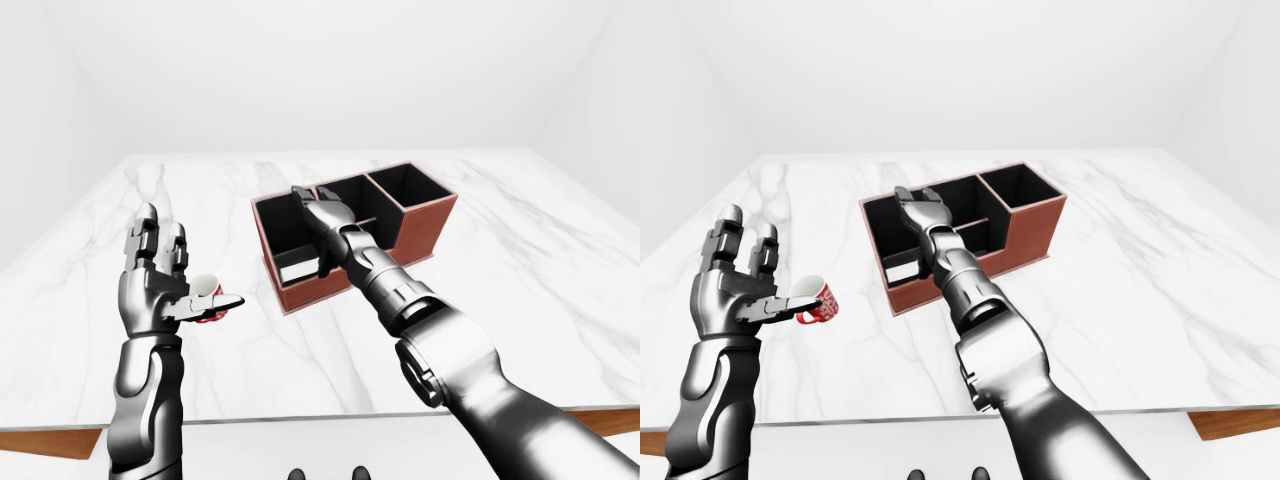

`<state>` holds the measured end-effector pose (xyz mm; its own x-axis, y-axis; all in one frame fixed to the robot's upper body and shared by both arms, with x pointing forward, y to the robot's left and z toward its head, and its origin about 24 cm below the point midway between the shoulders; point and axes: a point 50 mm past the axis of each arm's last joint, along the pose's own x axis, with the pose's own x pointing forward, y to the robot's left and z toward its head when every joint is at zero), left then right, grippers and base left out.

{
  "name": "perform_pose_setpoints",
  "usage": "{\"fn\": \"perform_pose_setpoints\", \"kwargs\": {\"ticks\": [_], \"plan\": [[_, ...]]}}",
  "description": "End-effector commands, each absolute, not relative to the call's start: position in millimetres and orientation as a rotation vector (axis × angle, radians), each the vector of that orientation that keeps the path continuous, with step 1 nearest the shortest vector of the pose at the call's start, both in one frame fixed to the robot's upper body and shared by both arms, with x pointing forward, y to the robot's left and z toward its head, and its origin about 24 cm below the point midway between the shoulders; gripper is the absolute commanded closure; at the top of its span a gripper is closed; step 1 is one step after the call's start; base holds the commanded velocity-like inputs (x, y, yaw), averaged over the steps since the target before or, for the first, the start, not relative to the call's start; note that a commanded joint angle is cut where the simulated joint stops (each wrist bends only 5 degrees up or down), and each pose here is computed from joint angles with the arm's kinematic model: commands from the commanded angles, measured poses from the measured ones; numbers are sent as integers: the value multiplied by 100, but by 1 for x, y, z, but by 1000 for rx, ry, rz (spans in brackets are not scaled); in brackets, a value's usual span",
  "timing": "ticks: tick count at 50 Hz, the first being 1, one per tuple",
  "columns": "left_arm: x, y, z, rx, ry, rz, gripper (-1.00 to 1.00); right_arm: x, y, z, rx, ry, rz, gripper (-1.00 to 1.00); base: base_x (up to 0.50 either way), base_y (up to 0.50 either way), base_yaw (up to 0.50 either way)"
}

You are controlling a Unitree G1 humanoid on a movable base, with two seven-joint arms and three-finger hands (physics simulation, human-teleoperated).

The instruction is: Pick up the book and place it in the left compartment of the caddy.

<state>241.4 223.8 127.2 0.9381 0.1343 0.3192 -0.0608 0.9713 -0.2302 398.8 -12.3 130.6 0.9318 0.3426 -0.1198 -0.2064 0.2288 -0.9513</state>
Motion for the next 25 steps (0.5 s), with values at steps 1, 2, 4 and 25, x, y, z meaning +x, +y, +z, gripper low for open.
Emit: {"fn": "perform_pose_setpoints", "kwargs": {"ticks": [1, 2, 4, 25], "plan": [[241, 223, 127, -218, -339, 97, -100, 400, -14, 132, -1279, -116, 360, -100, 0, 0, 0], [241, 223, 127, -218, -339, 96, -100, 400, -15, 132, -1281, -117, 356, -100, 0, 0, 0], [241, 223, 127, -217, -340, 96, -100, 400, -15, 133, -1275, -115, 352, -100, 0, 0, 0], [239, 217, 124, -182, -325, 56, -100, 405, -37, 158, -966, -139, 170, -100, 0, 0, 0]]}}
